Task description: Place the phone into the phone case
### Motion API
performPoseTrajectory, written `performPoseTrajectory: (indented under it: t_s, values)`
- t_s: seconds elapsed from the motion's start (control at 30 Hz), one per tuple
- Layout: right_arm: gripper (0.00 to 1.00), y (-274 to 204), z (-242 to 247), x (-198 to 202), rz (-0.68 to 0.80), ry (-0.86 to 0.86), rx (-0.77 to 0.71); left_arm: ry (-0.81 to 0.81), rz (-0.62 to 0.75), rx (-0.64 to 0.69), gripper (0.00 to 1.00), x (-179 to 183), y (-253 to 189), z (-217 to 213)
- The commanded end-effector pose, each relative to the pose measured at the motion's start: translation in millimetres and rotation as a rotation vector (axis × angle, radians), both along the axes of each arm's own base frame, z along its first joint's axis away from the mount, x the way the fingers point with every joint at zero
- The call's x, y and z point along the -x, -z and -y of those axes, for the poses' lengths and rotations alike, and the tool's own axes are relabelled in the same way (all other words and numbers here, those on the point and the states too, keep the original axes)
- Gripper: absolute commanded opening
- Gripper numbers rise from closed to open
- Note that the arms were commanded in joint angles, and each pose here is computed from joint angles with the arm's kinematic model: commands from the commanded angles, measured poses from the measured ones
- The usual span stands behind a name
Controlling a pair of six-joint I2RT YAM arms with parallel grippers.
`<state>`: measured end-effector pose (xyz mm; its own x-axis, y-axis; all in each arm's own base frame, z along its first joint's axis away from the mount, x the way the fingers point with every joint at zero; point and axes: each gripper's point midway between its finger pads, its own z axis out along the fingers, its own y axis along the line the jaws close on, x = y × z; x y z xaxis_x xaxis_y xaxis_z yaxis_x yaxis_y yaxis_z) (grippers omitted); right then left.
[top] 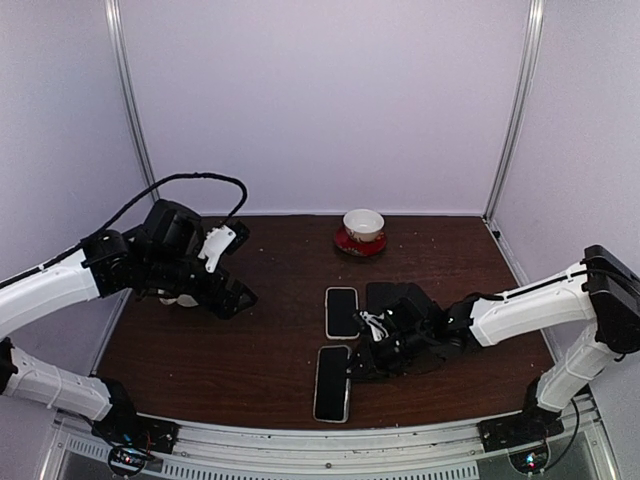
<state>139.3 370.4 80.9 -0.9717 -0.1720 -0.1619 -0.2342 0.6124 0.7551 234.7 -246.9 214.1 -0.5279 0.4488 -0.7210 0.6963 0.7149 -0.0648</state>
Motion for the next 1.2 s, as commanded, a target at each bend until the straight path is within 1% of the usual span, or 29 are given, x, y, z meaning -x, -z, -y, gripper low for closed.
performPoseTrajectory:
  t_s: [0.0, 0.03, 0.07, 0.13, 0.17, 0.2, 0.33, 0.43, 0.57, 0.67, 0.87, 1.0, 1.03, 1.1, 1.13, 1.17]
  values:
    - [0.0, -2.0, -0.6, 3.5, -0.093, -0.019, -0.042, -0.006, -0.029, 0.064, 0.95, 16.2, -7.3, -8.1]
    - [0.0, 3.7, 5.6, 2.4, -0.097, -0.015, -0.011, -0.011, -0.024, 0.073, 0.95, 18.3, -8.9, -10.7]
    - [0.03, 10.6, 12.6, 1.2, -0.101, -0.008, 0.022, -0.014, -0.019, 0.079, 0.95, 20.1, -10.4, -13.0]
    - [0.14, 25.1, 26.5, -0.9, -0.101, -0.002, 0.101, -0.017, -0.01, 0.086, 0.95, 23.9, -13.0, -17.7]
    - [0.18, 29.2, 30.3, -3.9, -0.093, -0.003, 0.133, -0.019, -0.005, 0.086, 0.95, 25.2, -13.5, -19.9]
    - [0.2, 33.8, 34.0, -5.7, -0.084, -0.009, 0.163, -0.02, -0.003, 0.087, 0.95, 26.9, -14.4, -22.1]
    - [0.23, 52.5, 47.4, -16.5, -0.079, 0.017, 0.259, -0.023, 0.007, 0.083, 0.95, 32.5, -16.6, -29.9]
    - [0.27, 59.8, 49.1, -20.7, -0.067, -0.009, 0.302, -0.022, 0.024, 0.082, 0.95, 35.7, -19.0, -35.0]
    - [0.29, 63.2, 49.2, -27.1, -0.048, -0.041, 0.371, -0.013, 0.032, 0.083, 0.95, 38.5, -19.3, -37.2]
    - [0.3, 62.7, 48.6, -30.9, -0.04, -0.034, 0.389, -0.003, 0.029, 0.083, 0.95, 40.3, -19.1, -36.8]
    - [0.33, 56.0, 45.3, -31.5, -0.024, -0.036, 0.377, 0.005, 0.039, 0.066, 0.95, 40.2, -16.3, -38.2]
    - [0.38, 24.5, 34.5, -39.2, 0.071, -0.099, 0.329, 0.013, 0.047, 0.058, 0.96, 39.5, -17.0, -37.9]
    - [0.41, 12.8, 32.2, -42.3, 0.108, -0.122, 0.324, 0.015, 0.051, 0.055, 0.96, 38.6, -17.4, -37.4]
    - [0.47, -6.1, 37.6, -50.2, 0.173, -0.15, 0.365, 0.011, 0.06, 0.037, 0.97, 35.4, -16.4, -37.9]
    - [0.58, -14.4, 44.9, -57.9, 0.217, -0.149, 0.4, 0.008, 0.066, 0.025, 0.98, 32.9, -16.0, -38.5]
    - [0.76, -23.4, 52.8, -65.4, 0.26, -0.142, 0.429, -0.015, 0.079, -0.002, 0.97, 27.0, -14.3, -42.5]
